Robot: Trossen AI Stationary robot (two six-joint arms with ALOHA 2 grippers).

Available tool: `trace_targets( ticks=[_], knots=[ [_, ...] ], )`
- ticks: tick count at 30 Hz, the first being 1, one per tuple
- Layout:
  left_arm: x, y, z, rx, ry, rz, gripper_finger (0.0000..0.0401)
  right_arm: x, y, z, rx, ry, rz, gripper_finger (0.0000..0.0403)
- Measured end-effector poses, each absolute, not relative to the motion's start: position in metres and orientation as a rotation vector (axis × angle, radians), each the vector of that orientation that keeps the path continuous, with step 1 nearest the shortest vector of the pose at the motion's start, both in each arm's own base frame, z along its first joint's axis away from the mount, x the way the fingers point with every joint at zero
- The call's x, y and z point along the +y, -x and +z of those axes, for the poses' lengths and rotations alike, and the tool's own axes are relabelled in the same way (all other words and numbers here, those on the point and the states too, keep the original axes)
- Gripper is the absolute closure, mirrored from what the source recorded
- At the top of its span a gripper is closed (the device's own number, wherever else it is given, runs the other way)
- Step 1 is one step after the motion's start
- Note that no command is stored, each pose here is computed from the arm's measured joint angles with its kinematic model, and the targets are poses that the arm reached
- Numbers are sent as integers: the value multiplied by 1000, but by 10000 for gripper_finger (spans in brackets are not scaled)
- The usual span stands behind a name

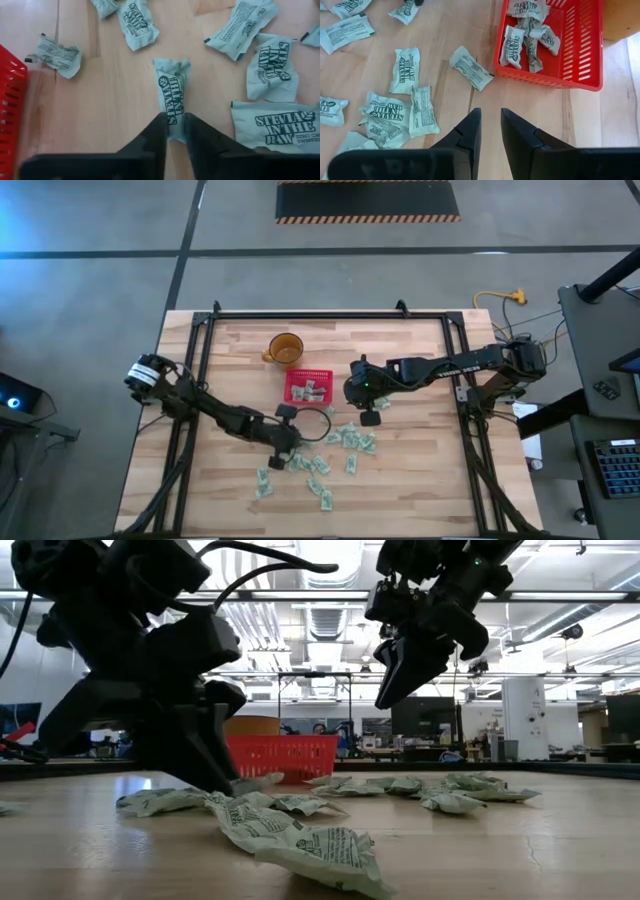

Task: Pick and place Stevia / Truvia into bins
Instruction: Put the gray stevia packet into the red basket

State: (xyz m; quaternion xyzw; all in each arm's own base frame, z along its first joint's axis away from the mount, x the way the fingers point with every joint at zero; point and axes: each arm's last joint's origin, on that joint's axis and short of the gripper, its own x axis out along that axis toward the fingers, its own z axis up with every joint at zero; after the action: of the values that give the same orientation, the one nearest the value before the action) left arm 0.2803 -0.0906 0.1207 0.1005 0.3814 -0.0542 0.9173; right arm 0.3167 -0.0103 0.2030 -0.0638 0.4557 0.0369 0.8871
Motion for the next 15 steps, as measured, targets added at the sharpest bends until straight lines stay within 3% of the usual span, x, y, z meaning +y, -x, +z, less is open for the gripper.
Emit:
trace_targets(
  ticks=[4, 15],
  knots=[
    [-90, -280, 122, 784, -231, -117, 395, -10, -317, 203, 949, 132, 76, 337],
    [-85, -276, 148, 678, -254, 30, 393, -11, -310, 198, 1037, 100, 43, 347]
  ],
)
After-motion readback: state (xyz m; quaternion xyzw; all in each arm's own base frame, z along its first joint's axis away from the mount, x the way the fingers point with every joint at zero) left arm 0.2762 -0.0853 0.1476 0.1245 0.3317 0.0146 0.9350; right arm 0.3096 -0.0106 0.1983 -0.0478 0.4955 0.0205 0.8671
